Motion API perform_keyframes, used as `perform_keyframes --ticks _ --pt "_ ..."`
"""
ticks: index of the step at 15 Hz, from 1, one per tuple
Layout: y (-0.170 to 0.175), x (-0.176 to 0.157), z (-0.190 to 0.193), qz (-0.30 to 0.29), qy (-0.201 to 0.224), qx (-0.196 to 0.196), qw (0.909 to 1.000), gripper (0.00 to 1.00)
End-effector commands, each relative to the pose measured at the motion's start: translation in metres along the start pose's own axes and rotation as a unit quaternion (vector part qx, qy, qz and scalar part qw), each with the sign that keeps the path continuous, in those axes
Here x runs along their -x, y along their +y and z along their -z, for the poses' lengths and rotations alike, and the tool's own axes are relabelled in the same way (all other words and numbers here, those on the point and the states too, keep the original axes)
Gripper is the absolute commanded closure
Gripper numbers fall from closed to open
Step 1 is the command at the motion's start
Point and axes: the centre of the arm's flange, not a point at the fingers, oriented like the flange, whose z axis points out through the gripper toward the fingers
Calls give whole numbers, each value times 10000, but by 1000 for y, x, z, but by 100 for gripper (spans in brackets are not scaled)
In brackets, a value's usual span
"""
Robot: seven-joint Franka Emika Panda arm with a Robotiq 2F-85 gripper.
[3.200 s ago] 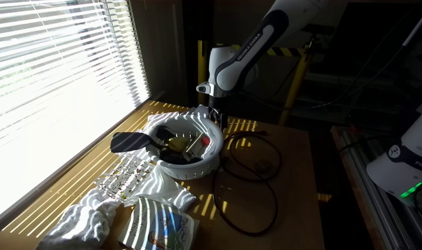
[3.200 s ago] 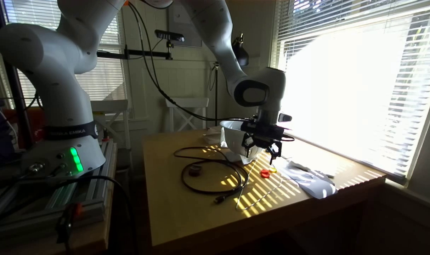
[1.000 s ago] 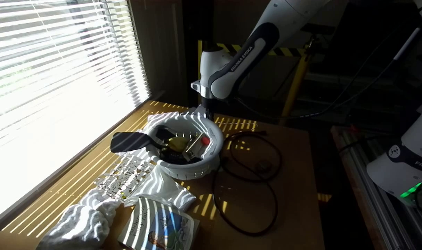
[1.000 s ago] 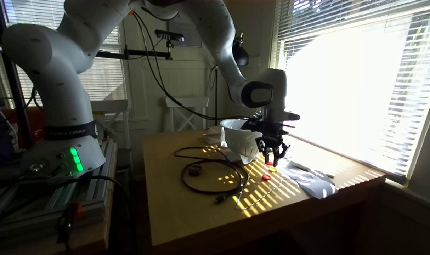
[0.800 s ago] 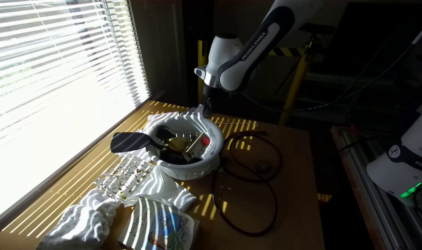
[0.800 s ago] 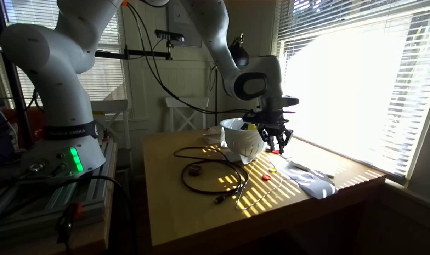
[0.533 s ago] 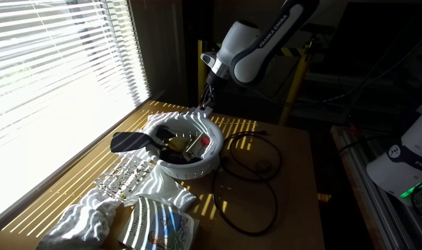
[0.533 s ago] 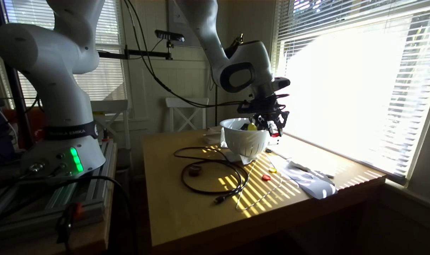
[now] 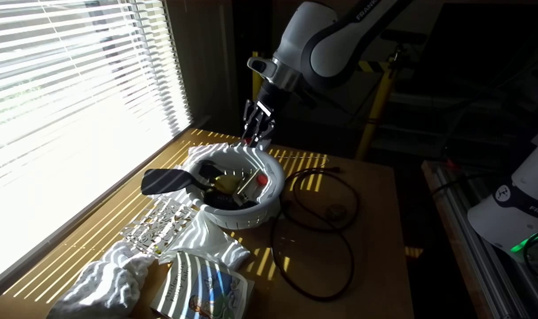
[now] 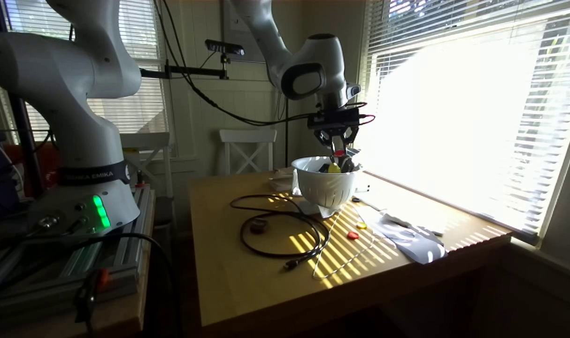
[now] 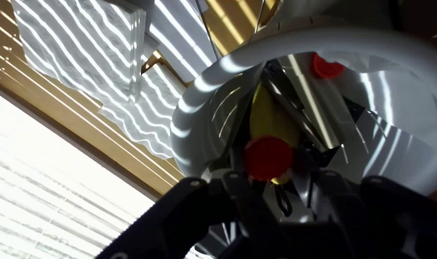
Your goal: Pick up the orange and yellow objects and put them in the bowl
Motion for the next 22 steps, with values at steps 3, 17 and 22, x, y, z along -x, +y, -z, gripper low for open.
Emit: perform_keyframes --ticks 3,17,22 --pt "25 18 0 -73 -797 -751 9940 18" --pt "89 128 -123 -2681 -2438 -564 9303 0" --pt "99 132 -155 -3043 -2542 -595 9161 0"
